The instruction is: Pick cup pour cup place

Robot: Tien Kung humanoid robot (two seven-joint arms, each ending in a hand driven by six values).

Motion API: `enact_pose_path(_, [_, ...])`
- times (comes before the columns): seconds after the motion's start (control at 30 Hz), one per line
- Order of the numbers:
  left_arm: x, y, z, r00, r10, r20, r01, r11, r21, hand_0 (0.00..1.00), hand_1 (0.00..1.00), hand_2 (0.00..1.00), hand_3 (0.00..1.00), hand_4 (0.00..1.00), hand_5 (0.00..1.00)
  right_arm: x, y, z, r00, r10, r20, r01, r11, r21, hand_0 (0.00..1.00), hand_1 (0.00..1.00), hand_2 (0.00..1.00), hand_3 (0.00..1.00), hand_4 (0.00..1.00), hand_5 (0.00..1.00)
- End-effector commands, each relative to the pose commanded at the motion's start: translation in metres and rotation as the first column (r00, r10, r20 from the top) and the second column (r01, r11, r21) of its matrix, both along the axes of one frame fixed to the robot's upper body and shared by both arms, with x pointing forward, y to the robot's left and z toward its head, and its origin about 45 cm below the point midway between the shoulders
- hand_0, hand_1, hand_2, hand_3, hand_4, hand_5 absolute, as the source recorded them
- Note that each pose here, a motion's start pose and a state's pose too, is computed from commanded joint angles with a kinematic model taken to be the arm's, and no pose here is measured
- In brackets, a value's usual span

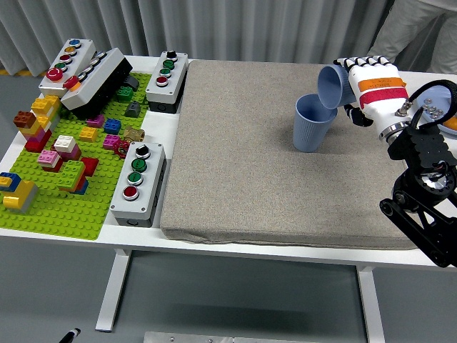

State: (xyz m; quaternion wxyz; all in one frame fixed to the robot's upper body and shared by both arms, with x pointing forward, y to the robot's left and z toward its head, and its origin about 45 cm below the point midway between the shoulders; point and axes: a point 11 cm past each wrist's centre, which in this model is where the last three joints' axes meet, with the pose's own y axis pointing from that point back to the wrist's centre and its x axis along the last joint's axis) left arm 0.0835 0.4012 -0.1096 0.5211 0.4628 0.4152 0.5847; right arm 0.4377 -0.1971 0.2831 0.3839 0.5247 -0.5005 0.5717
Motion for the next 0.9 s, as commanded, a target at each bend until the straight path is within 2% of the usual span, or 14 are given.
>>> enact_pose_path(0.57, [0.0013, 0.000, 0.000, 1.000, 0.000, 0.002, 0.000, 1.000, 0.000, 0.836, 0.808, 0.884, 0.804, 0.645, 0.998, -0.001, -0.002, -0.001, 1.000, -0.011, 0.012, 0.011, 0.999, 0.031, 0.871, 0.656, 0.520, 0.528, 0.539, 0.002])
enact_pose_path(0.7, [0.0018, -0.001, 0.000, 1.000, 0.001, 0.003, -0.001, 1.000, -0.001, 0.836, 0.809, 0.884, 0.805, 0.645, 0.998, 0.001, -0.009, 0.002, 1.000, -0.023, 0.014, 0.020, 0.981, 0.194, 0.868, 0.652, 0.519, 0.527, 0.529, 0.002])
enact_pose_path(0.9, [0.0010, -0.002, 0.000, 1.000, 0.000, 0.000, 0.000, 1.000, -0.003, 0.836, 0.809, 0.884, 0.805, 0.644, 0.998, 0.005, -0.027, 0.024, 0.998, -0.037, 0.044, 0.011, 0.868, 0.497, 0.862, 0.649, 0.516, 0.525, 0.529, 0.002])
